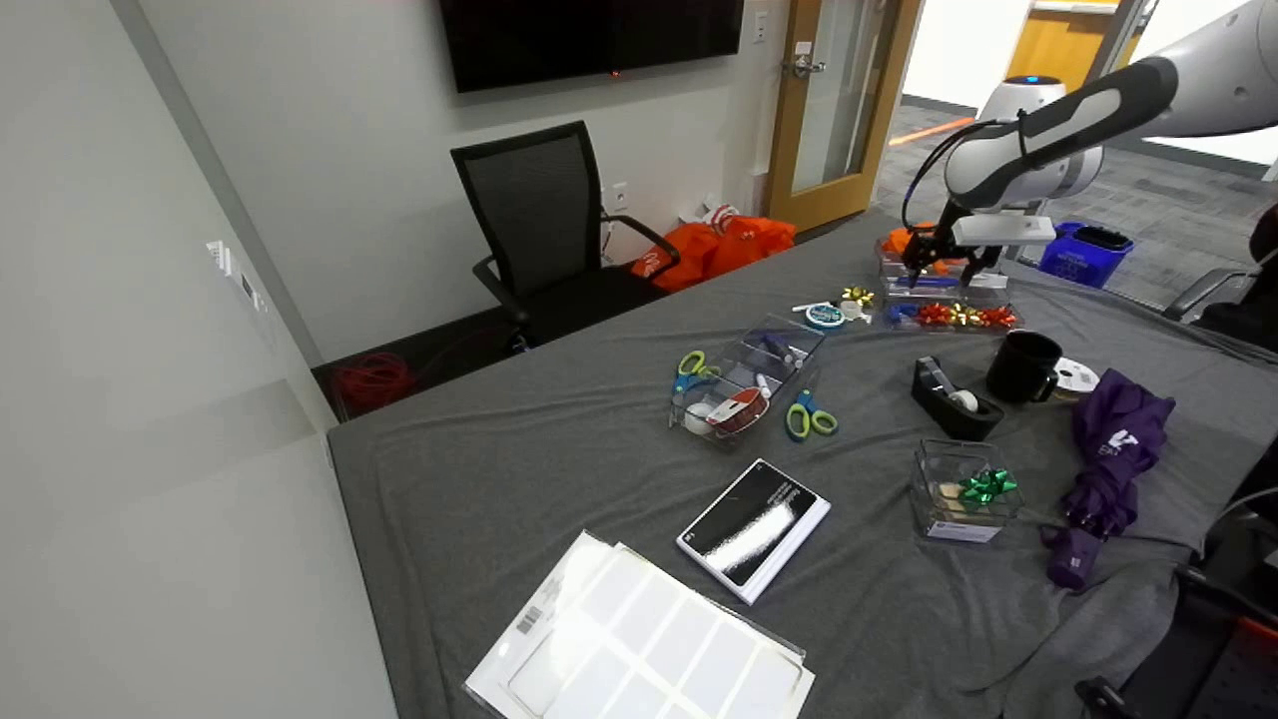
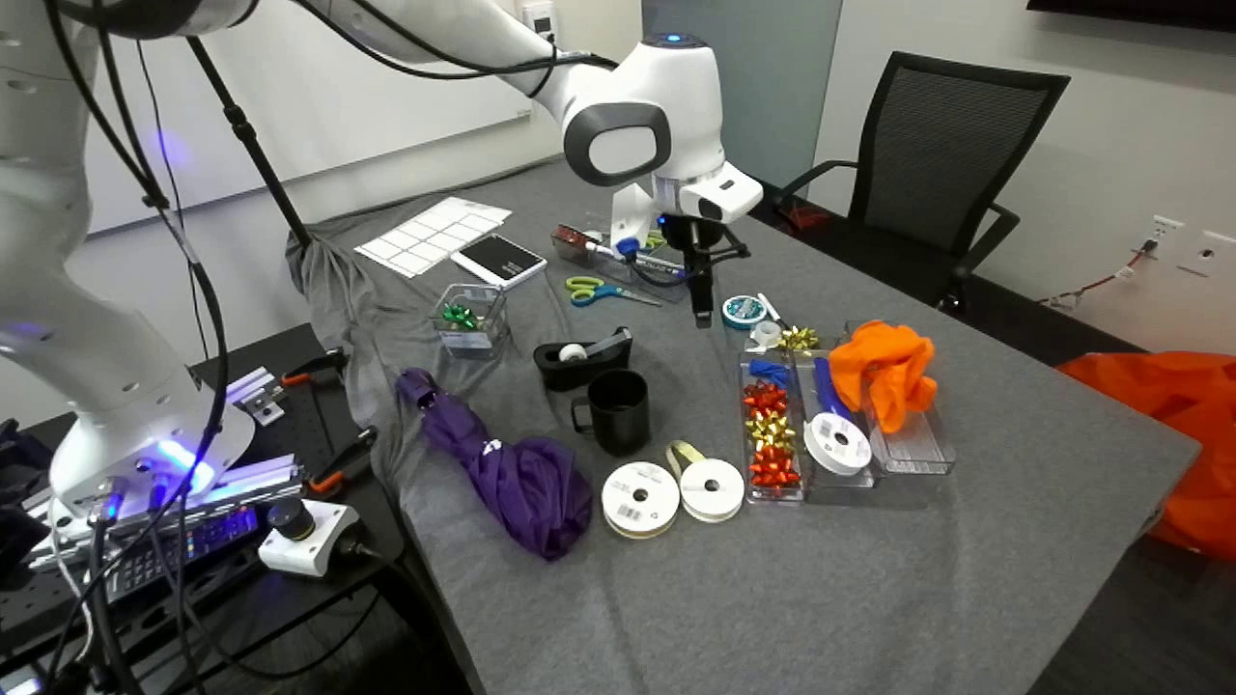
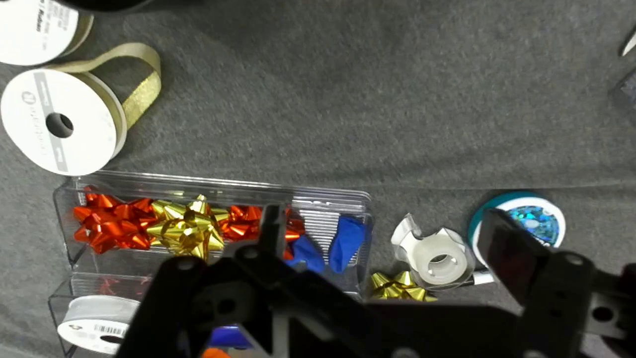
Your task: Move one red ribbon to the left tray
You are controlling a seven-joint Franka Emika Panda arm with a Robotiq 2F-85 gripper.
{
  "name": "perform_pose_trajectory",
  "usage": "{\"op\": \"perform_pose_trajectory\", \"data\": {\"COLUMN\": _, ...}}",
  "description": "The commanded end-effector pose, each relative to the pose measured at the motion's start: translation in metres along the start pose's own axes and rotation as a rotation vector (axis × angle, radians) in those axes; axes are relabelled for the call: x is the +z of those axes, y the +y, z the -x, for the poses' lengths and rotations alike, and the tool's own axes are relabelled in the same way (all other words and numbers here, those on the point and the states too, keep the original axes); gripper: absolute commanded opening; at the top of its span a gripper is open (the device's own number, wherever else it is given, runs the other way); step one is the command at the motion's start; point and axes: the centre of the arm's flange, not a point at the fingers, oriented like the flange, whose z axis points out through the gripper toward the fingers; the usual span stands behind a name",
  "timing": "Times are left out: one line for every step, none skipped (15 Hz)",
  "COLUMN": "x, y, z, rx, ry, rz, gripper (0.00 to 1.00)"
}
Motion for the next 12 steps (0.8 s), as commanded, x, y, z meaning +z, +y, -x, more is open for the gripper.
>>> {"op": "perform_pose_trajectory", "data": {"x": 0.014, "y": 0.004, "z": -0.028, "rx": -0.012, "ry": 0.045, "rz": 0.028, "gripper": 1.0}}
{"op": "perform_pose_trajectory", "data": {"x": 0.016, "y": 0.006, "z": -0.032, "rx": -0.014, "ry": 0.069, "rz": 0.039, "gripper": 1.0}}
{"op": "perform_pose_trajectory", "data": {"x": 0.017, "y": 0.012, "z": -0.036, "rx": -0.031, "ry": 0.117, "rz": 0.085, "gripper": 1.0}}
{"op": "perform_pose_trajectory", "data": {"x": 0.009, "y": 0.006, "z": -0.02, "rx": -0.018, "ry": 0.057, "rz": 0.039, "gripper": 1.0}}
{"op": "perform_pose_trajectory", "data": {"x": 0.011, "y": 0.01, "z": -0.024, "rx": -0.024, "ry": 0.081, "rz": 0.057, "gripper": 1.0}}
{"op": "perform_pose_trajectory", "data": {"x": 0.012, "y": 0.013, "z": -0.027, "rx": -0.026, "ry": 0.091, "rz": 0.066, "gripper": 1.0}}
{"op": "perform_pose_trajectory", "data": {"x": 0.013, "y": 0.014, "z": -0.028, "rx": -0.027, "ry": 0.094, "rz": 0.07, "gripper": 1.0}}
{"op": "perform_pose_trajectory", "data": {"x": 0.013, "y": 0.014, "z": -0.029, "rx": -0.027, "ry": 0.097, "rz": 0.07, "gripper": 1.0}}
{"op": "perform_pose_trajectory", "data": {"x": 0.013, "y": 0.013, "z": -0.029, "rx": -0.028, "ry": 0.099, "rz": 0.07, "gripper": 1.0}}
{"op": "perform_pose_trajectory", "data": {"x": 0.012, "y": 0.013, "z": -0.029, "rx": -0.029, "ry": 0.1, "rz": 0.07, "gripper": 1.0}}
{"op": "perform_pose_trajectory", "data": {"x": 0.012, "y": 0.013, "z": -0.029, "rx": -0.029, "ry": 0.1, "rz": 0.07, "gripper": 1.0}}
{"op": "perform_pose_trajectory", "data": {"x": 0.015, "y": 0.014, "z": -0.03, "rx": -0.023, "ry": 0.097, "rz": 0.062, "gripper": 1.0}}
